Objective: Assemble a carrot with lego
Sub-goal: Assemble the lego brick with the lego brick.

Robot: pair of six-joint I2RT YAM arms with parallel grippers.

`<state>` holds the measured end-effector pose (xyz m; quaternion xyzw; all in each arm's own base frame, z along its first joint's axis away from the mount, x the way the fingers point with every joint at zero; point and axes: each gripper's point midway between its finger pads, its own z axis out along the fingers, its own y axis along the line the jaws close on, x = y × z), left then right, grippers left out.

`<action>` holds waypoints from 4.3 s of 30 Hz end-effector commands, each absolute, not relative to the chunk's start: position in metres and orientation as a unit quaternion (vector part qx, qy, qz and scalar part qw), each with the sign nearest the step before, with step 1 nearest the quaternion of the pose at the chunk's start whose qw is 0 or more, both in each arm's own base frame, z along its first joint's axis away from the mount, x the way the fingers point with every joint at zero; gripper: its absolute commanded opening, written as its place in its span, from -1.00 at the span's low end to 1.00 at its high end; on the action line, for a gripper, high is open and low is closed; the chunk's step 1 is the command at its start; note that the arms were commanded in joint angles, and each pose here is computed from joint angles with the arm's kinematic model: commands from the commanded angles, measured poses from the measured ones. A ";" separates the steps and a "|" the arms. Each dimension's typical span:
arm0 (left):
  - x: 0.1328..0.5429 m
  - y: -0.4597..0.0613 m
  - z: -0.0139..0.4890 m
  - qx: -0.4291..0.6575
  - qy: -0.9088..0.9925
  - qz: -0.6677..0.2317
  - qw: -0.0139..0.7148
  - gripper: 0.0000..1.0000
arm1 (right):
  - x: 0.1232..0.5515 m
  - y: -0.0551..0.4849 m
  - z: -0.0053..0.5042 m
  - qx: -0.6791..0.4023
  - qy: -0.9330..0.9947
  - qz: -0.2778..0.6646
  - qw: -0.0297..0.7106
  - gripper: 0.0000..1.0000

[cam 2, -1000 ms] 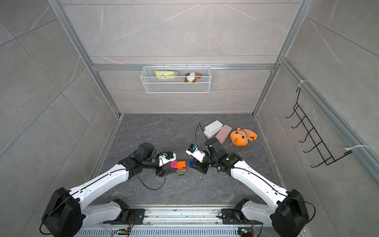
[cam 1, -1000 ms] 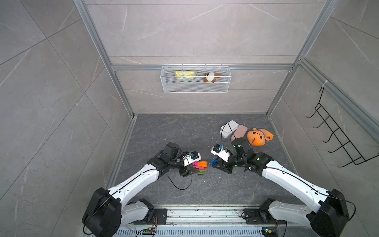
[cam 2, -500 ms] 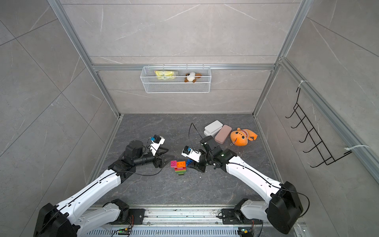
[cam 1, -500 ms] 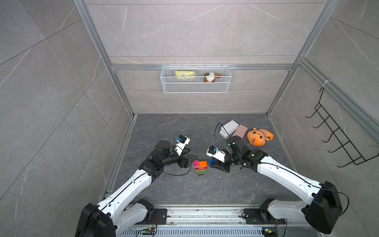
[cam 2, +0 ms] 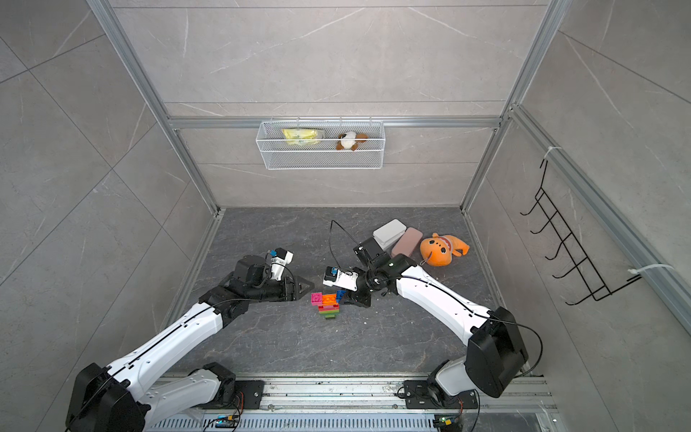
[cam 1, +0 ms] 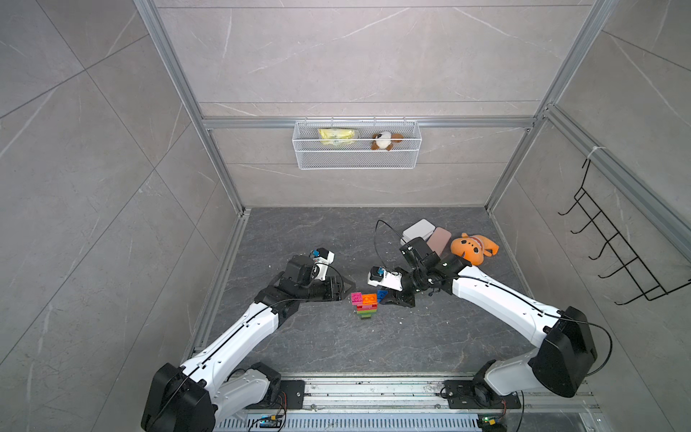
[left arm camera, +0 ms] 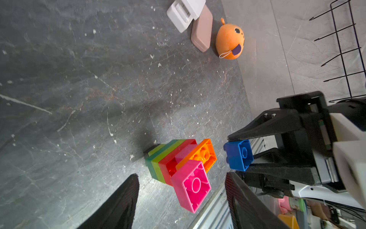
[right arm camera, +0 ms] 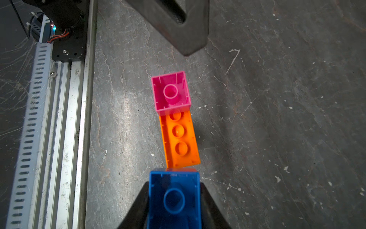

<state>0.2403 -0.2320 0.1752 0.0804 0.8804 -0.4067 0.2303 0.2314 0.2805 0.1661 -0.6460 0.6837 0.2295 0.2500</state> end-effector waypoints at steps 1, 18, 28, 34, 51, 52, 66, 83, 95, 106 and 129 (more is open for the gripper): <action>0.231 -0.236 0.182 0.074 0.881 -0.425 0.193 0.41 | 0.223 0.284 0.168 -0.668 0.663 0.244 0.235 -0.54; 0.223 -0.242 0.173 0.082 0.891 -0.426 0.136 0.34 | 0.226 0.294 0.164 -0.691 0.636 0.260 0.223 -0.59; 0.224 -0.243 0.168 0.084 0.895 -0.420 0.124 0.34 | 0.231 0.296 0.162 -0.692 0.634 0.264 0.223 -0.61; 0.222 -0.242 0.165 0.087 0.897 -0.418 0.117 0.33 | 0.232 0.295 0.160 -0.691 0.635 0.264 0.221 -0.62; 0.222 -0.243 0.162 0.089 0.899 -0.415 0.110 0.31 | 0.236 0.294 0.155 -0.690 0.637 0.265 0.218 -0.62; 0.223 -0.244 0.163 0.089 0.899 -0.415 0.111 0.31 | 0.236 0.294 0.155 -0.690 0.638 0.266 0.218 -0.63; 0.224 -0.244 0.158 0.091 0.902 -0.409 0.104 0.31 | 0.238 0.294 0.148 -0.687 0.642 0.269 0.208 -0.63; 0.223 -0.239 0.147 0.085 0.912 -0.390 0.097 0.31 | 0.238 0.290 0.141 -0.686 0.646 0.268 0.202 -0.63; 0.224 -0.237 0.143 0.083 0.917 -0.380 0.091 0.29 | 0.241 0.288 0.137 -0.685 0.649 0.272 0.188 -0.63; 0.228 -0.233 0.137 0.077 0.924 -0.362 0.094 0.29 | 0.231 0.283 0.138 -0.687 0.647 0.278 0.177 -0.64; 0.232 -0.231 0.135 0.083 0.930 -0.346 0.095 0.28 | 0.220 0.277 0.132 -0.679 0.666 0.260 0.166 -0.67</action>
